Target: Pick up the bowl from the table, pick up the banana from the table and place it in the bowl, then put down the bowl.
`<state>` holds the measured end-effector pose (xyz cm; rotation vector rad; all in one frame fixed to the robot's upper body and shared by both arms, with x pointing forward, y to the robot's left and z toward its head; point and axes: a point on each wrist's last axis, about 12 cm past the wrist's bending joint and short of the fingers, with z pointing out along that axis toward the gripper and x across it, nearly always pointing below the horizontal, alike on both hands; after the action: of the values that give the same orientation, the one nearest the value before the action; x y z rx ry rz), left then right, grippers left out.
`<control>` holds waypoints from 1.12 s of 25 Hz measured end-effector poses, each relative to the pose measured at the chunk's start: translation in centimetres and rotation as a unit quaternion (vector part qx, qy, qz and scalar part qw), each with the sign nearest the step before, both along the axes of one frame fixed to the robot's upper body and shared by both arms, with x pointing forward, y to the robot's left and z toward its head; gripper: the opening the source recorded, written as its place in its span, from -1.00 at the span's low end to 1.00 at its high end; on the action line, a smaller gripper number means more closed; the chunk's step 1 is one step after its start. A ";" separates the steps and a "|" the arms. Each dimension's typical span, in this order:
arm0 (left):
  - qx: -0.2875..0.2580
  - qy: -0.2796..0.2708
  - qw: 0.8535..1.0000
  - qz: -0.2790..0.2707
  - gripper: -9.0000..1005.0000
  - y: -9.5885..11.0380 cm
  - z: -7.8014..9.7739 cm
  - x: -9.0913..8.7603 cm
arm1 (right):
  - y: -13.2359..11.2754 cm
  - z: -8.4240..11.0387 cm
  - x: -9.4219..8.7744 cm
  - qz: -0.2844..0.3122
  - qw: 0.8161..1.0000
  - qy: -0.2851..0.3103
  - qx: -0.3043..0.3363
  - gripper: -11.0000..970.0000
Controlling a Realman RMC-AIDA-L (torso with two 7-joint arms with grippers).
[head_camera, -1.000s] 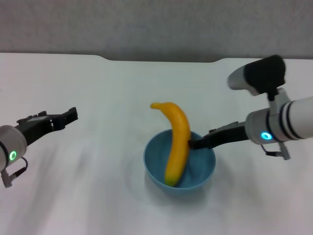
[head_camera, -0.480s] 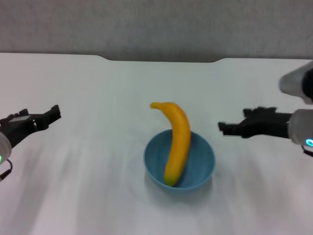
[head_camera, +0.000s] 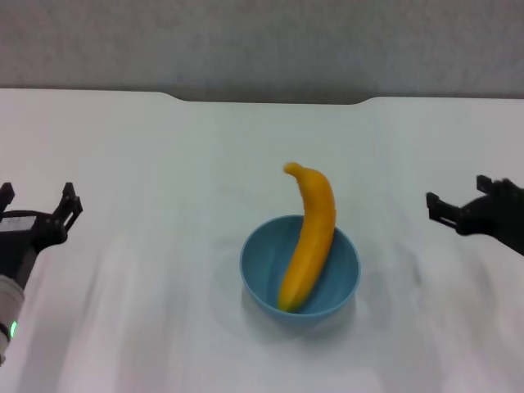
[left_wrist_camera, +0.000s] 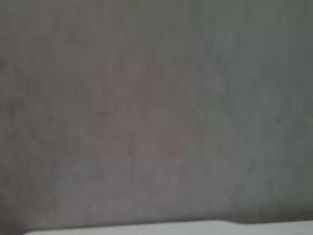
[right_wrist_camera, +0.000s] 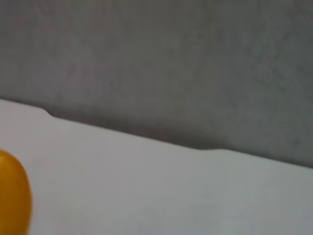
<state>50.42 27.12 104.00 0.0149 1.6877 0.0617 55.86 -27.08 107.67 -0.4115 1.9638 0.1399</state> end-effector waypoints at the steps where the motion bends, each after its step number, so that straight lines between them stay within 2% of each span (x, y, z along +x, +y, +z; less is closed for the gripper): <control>1: 0.005 -0.012 1.000 -0.002 0.76 -0.2 -0.4 -0.3 | -0.2 -0.4 -0.1 -0.004 1.000 0.002 -0.002 0.87; 4: -0.005 -0.029 1.000 -0.009 0.76 -0.2 -1.3 -0.6 | -0.2 -1.4 -0.3 -0.010 1.000 0.007 -0.009 0.87; 11: -0.053 -0.029 0.998 0.001 0.76 1.4 -2.5 -0.1 | -0.1 -2.6 -0.5 -0.003 1.000 0.004 -0.029 0.87; 14: -0.098 -0.021 0.995 0.007 0.76 2.3 -3.1 0.2 | 0.0 -3.3 -0.7 0.014 1.000 0.003 -0.025 0.87; 17: -0.114 -0.012 0.993 0.000 0.76 2.4 -3.4 0.4 | 0.0 -3.9 -1.0 0.030 0.999 -0.003 -0.021 0.87; 20: -0.111 -0.009 0.994 -0.003 0.76 2.4 -3.5 0.5 | -0.2 -4.5 -1.7 0.049 0.998 -0.034 0.013 0.87; 22: -0.110 -0.009 0.994 -0.005 0.76 2.3 -3.5 0.5 | -0.7 -4.8 -2.5 0.051 0.995 -0.075 0.042 0.87; 26: -0.104 -0.007 0.994 -0.012 0.76 2.1 -3.5 0.5 | -1.9 -4.8 -3.6 0.038 0.986 -0.137 0.085 0.87; 28: -0.104 -0.007 0.994 -0.014 0.76 2.0 -3.5 0.6 | -2.4 -5.0 -3.8 0.023 0.983 -0.139 0.119 0.87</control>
<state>50.99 29.08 100.50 -0.1176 1.6726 -0.1342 52.04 -29.43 102.72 -0.3011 1.6401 0.3262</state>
